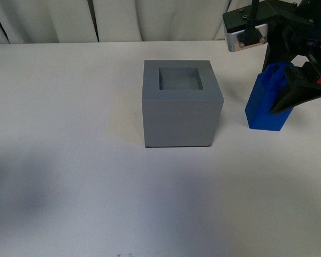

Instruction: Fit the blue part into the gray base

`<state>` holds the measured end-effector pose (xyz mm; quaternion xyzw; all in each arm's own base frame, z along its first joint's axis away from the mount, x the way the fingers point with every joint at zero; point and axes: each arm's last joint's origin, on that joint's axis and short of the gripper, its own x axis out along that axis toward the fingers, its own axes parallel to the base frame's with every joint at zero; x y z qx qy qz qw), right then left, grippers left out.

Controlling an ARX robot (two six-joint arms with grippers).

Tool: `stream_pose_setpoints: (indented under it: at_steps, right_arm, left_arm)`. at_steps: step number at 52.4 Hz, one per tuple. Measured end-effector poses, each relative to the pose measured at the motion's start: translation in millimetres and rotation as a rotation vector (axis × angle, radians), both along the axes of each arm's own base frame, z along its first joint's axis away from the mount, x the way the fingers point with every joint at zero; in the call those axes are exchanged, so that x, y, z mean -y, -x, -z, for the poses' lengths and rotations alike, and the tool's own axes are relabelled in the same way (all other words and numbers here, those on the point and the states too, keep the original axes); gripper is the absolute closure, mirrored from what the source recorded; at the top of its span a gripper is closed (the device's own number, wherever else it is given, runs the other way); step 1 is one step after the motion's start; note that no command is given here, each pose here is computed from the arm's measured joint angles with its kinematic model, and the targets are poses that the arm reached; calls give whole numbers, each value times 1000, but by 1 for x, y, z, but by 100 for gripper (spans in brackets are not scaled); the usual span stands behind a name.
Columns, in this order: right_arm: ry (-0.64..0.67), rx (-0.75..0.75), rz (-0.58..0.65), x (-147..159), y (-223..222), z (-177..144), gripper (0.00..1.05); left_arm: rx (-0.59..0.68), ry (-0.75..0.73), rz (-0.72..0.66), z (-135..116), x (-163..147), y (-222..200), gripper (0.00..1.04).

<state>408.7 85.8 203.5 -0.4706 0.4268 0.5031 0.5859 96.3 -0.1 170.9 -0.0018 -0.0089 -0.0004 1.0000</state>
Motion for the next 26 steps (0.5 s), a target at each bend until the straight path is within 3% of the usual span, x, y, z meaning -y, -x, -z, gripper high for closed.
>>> stream_pose_setpoints:
  at_steps: [6,26]
  right_arm:
    - [-11,-13,3,1,1,0,57]
    - [-133,26,-24,-15,-3,-66,57]
  left_arm:
    - [0,0,0,0,0,0,6]
    - [0,0,0,0,0,0,6]
